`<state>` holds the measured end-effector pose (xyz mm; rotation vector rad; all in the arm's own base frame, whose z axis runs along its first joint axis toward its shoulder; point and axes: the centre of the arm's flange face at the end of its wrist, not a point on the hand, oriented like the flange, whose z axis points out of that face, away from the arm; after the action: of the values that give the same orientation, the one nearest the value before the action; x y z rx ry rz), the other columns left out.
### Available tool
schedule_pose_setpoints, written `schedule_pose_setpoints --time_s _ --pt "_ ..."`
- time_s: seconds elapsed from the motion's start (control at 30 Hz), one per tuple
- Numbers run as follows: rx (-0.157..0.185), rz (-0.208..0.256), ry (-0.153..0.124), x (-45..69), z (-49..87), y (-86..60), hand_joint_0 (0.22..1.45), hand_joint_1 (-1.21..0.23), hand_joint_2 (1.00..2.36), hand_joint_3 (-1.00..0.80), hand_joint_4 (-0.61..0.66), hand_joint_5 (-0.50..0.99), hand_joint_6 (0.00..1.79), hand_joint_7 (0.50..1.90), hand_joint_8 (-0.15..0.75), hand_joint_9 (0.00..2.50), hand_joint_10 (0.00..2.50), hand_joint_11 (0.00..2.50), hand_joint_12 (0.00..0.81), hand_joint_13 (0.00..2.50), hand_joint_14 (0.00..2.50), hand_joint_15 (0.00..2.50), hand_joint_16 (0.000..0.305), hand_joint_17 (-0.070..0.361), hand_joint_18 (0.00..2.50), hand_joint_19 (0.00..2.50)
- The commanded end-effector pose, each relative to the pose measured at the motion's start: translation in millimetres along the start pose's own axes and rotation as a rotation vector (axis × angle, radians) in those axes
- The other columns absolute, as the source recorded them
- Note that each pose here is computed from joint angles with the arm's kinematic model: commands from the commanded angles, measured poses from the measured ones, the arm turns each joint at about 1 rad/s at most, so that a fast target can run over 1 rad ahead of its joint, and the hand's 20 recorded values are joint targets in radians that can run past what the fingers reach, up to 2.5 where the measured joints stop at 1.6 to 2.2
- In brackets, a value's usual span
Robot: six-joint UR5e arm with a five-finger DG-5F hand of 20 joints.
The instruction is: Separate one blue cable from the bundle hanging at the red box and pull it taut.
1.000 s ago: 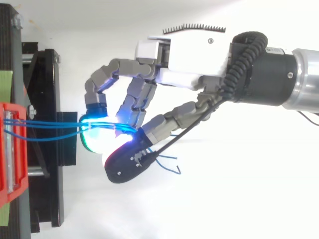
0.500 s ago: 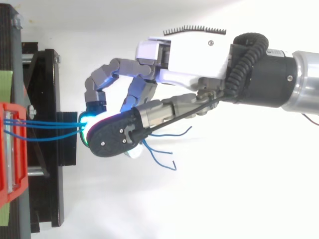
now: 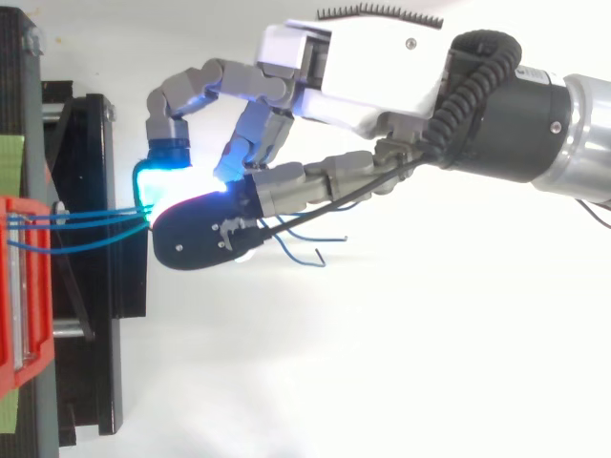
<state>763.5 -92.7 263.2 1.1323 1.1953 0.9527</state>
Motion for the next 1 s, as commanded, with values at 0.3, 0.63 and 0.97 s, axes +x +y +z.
schedule_pose_setpoints --time_s 0.3,0.63,0.97 --pt "-0.021 -0.061 -0.004 1.7 2.0 2.8 0.65 -0.76 1.01 -0.34 0.23 -0.19 0.82 1.11 0.386 1.27 0.02 0.98 0.408 1.26 0.02 0.66 0.038 0.086 0.93 0.45" --pt "-0.016 -0.057 0.006 10.7 1.0 3.8 0.65 -0.73 1.02 -0.22 0.14 -0.19 0.86 1.17 0.399 1.29 0.02 1.10 0.414 1.28 0.02 0.69 0.038 0.086 0.95 0.46" --pt "0.024 -0.031 -0.007 25.4 -3.6 3.2 0.66 -0.74 1.02 -0.22 0.12 -0.19 0.87 1.14 0.384 1.34 0.02 1.38 0.405 1.39 0.03 0.96 0.038 0.085 0.95 0.46"
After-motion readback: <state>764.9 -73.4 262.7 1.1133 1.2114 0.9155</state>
